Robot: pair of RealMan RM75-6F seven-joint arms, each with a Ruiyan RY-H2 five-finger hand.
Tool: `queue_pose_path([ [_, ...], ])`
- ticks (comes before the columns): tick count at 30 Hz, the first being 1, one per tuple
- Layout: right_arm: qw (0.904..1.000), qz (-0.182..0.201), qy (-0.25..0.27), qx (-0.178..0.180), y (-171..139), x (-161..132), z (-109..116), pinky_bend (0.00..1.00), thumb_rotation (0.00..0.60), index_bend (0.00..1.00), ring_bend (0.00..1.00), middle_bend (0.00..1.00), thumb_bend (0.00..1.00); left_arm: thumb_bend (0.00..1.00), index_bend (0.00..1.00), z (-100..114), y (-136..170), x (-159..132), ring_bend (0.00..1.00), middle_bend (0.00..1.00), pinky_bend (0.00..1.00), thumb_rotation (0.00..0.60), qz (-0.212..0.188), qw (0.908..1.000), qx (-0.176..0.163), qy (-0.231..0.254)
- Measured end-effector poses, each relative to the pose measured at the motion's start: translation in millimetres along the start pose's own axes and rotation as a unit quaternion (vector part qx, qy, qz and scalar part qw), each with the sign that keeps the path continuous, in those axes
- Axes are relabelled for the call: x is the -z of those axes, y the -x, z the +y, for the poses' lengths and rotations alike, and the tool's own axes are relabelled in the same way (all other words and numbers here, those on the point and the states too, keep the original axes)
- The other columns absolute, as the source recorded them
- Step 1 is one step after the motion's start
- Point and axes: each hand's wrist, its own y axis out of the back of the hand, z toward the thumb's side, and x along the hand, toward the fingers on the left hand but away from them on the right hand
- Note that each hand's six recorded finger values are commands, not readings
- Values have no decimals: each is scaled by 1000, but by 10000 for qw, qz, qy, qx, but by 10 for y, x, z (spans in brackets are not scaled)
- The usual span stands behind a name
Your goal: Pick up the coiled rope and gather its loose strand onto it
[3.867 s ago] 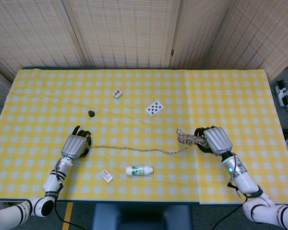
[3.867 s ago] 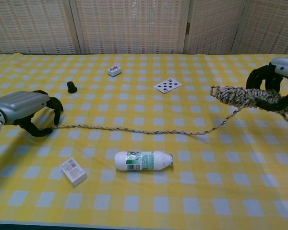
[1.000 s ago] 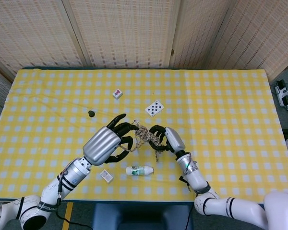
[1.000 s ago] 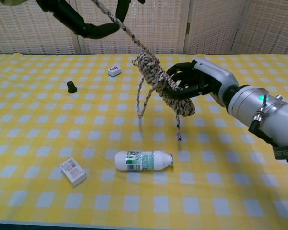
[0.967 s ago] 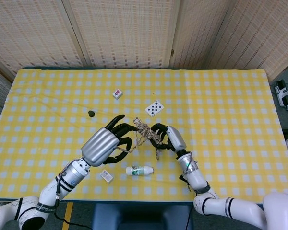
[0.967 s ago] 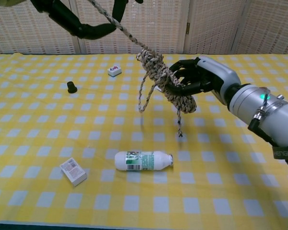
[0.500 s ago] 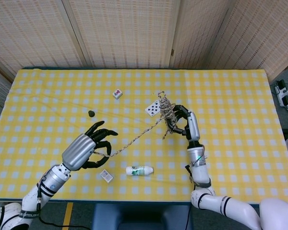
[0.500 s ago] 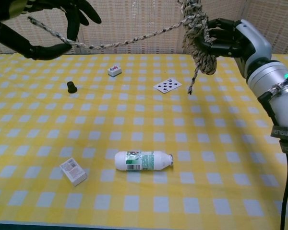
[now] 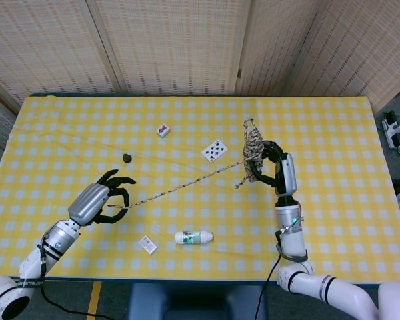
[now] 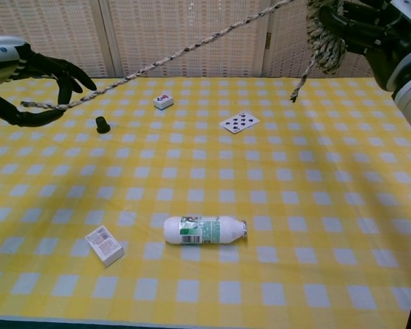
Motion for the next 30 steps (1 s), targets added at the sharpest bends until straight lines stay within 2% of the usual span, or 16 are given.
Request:
queue_pose_path([
  [4, 9996, 208, 158, -45, -51, -96, 49, 601, 600, 829, 744, 679, 670, 469, 630, -26, -72, 85, 223, 250, 41, 600, 152, 9998, 97, 48],
  [8, 9988, 377, 194, -251, -99, -167, 45, 601, 600, 830, 743, 679, 669, 469, 630, -47, -136, 88, 220, 250, 38, 600, 172, 9996, 206, -22],
  [13, 9953, 562, -14, -786, -199, -253, -36, 601, 600, 830, 742, 679, 669, 469, 630, -19, -198, 39, 210, 250, 39, 600, 108, 9990, 248, -363],
  [17, 9881, 609, -218, -1395, -326, -338, -157, 601, 600, 830, 737, 679, 670, 469, 630, -2, -258, -17, 196, 250, 33, 600, 47, 9953, 267, -928],
  [22, 9727, 478, -648, -2178, -487, -398, -330, 600, 600, 830, 736, 679, 670, 469, 629, 30, -361, -148, 185, 250, 31, 600, -58, 9852, 202, -1699],
  [30, 9387, 43, -1191, -3235, -728, -333, -675, 601, 600, 830, 741, 679, 670, 469, 628, 135, -576, -555, 175, 250, 31, 600, -407, 9564, -238, -2882],
])
